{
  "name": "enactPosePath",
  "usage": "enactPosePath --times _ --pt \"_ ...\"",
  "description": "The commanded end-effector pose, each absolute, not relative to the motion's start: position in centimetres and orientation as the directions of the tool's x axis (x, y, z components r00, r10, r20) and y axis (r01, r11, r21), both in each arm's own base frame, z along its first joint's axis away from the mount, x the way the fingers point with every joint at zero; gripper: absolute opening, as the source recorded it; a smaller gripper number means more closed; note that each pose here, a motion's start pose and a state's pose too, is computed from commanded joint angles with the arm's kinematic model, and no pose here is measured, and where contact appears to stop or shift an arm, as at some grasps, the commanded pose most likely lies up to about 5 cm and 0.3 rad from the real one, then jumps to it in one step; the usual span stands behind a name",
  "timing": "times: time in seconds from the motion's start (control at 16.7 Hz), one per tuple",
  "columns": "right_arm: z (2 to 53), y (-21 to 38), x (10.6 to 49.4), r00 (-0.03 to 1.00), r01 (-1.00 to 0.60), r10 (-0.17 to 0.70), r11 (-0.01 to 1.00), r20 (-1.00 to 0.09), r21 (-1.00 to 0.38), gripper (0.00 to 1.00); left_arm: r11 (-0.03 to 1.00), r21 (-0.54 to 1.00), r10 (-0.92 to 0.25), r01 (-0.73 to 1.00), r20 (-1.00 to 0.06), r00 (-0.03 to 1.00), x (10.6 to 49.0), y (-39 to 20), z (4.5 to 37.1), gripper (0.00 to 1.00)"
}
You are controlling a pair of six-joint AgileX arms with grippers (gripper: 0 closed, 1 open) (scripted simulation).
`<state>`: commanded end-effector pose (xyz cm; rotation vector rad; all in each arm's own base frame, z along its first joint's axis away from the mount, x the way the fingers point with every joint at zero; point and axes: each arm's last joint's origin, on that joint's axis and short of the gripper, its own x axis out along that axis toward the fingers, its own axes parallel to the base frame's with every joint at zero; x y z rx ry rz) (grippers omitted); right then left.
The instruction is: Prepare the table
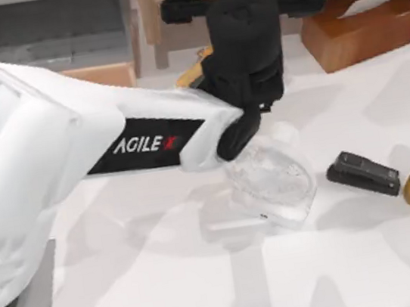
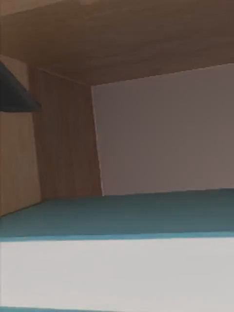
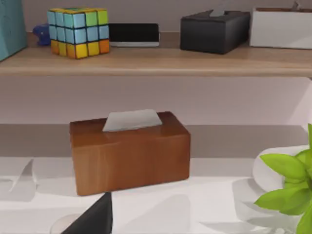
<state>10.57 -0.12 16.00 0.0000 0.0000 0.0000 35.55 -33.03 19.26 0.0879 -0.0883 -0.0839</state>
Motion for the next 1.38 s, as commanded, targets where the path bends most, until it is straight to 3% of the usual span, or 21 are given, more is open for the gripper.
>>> enactPosePath --times 0.18,0.48,1.38 --pt "16.0 -0.1 10.6 1.000 0.000 0.000 1.000 0.000 0.000 1.00 0.998 0.013 -0.068 0.067 0.053 0.996 37.4 -36.3 20.1 1.00" --pt "16.0 -0.1 10.6 1.000 0.000 0.000 1.000 0.000 0.000 1.00 1.000 -0.013 -0.020 0.020 0.012 1.000 40.5 -36.6 20.4 1.00" --pt "16.0 -0.1 10.6 1.000 0.000 0.000 1.000 0.000 0.000 1.00 1.000 -0.013 -0.017 0.017 0.011 1.000 42.6 -36.6 20.4 1.00"
